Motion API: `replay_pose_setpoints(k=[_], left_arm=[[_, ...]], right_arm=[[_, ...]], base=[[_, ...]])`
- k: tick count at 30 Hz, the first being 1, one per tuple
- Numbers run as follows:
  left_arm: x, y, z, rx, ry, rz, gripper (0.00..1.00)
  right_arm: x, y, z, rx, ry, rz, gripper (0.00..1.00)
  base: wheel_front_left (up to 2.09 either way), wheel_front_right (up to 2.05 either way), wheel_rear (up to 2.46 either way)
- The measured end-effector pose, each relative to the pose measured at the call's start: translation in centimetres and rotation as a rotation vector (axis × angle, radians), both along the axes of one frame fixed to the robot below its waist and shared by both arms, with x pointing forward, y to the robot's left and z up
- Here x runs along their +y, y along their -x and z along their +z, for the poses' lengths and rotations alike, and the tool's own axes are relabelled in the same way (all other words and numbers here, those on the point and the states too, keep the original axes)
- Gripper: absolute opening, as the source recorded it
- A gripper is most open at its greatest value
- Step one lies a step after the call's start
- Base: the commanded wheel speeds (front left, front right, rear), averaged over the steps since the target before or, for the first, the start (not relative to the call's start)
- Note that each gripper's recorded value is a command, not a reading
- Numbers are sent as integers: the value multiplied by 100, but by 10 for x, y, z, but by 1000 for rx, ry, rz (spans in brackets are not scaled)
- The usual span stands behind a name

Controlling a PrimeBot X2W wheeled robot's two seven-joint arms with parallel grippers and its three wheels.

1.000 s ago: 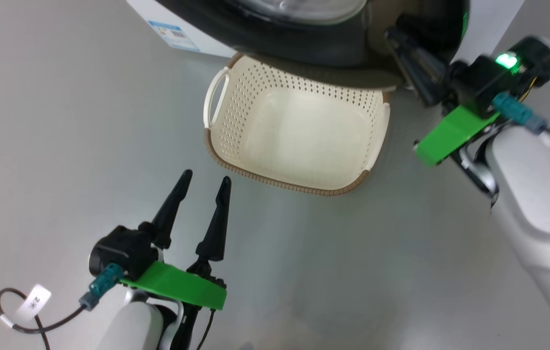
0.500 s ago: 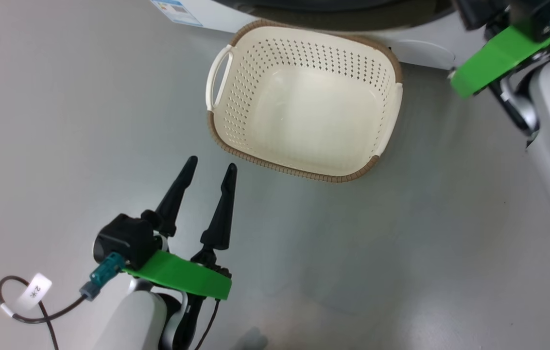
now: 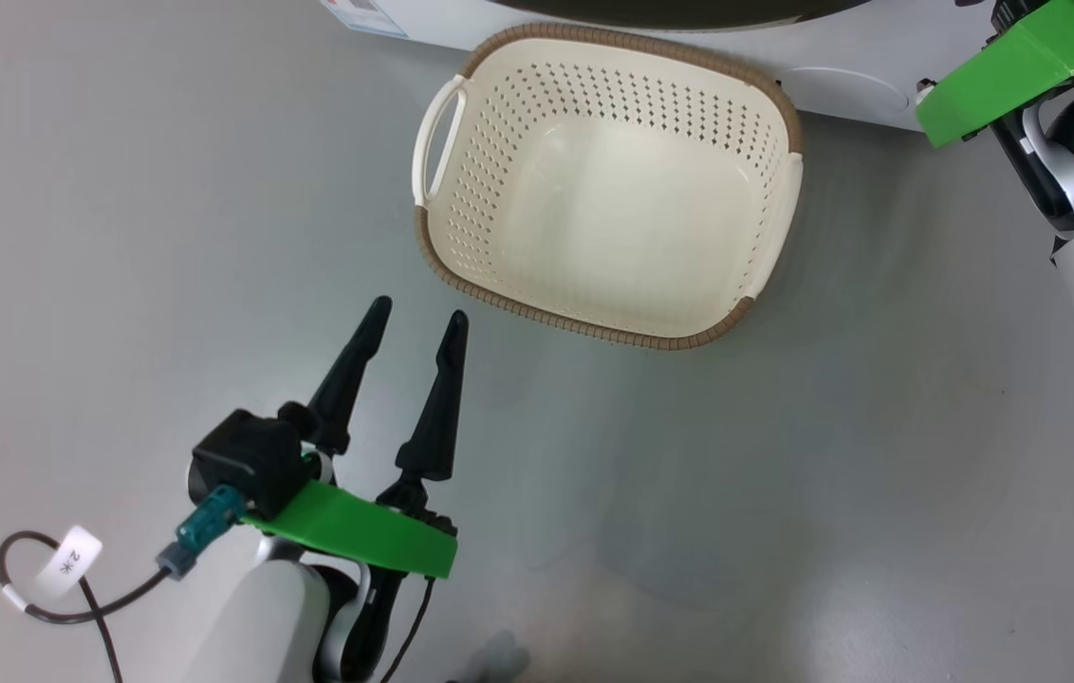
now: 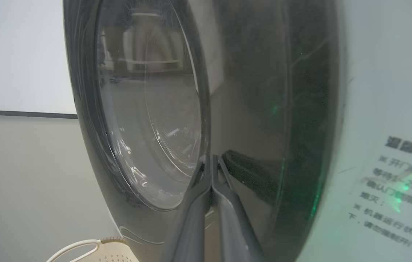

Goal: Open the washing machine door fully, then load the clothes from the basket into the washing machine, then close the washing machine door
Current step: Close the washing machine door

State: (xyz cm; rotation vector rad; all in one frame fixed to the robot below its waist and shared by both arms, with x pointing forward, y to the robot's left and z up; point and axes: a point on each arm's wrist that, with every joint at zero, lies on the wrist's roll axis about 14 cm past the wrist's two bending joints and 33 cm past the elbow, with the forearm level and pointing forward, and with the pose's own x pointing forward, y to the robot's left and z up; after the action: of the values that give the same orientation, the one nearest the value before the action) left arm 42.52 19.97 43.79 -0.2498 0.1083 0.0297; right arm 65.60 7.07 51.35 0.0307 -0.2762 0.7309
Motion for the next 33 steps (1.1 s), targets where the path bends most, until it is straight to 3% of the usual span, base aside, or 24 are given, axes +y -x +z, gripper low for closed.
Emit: replay_pose_setpoints(k=[19, 33], left_arm=[[-5, -2, 12, -36, 9, -15, 100], [-7, 27, 33, -81, -1, -29, 100]], right_arm=[[-13, 10, 9, 8, -8, -44, 0], [-45, 87, 21, 123, -95, -105, 0]], base=[[0, 0, 0], [0, 0, 0]])
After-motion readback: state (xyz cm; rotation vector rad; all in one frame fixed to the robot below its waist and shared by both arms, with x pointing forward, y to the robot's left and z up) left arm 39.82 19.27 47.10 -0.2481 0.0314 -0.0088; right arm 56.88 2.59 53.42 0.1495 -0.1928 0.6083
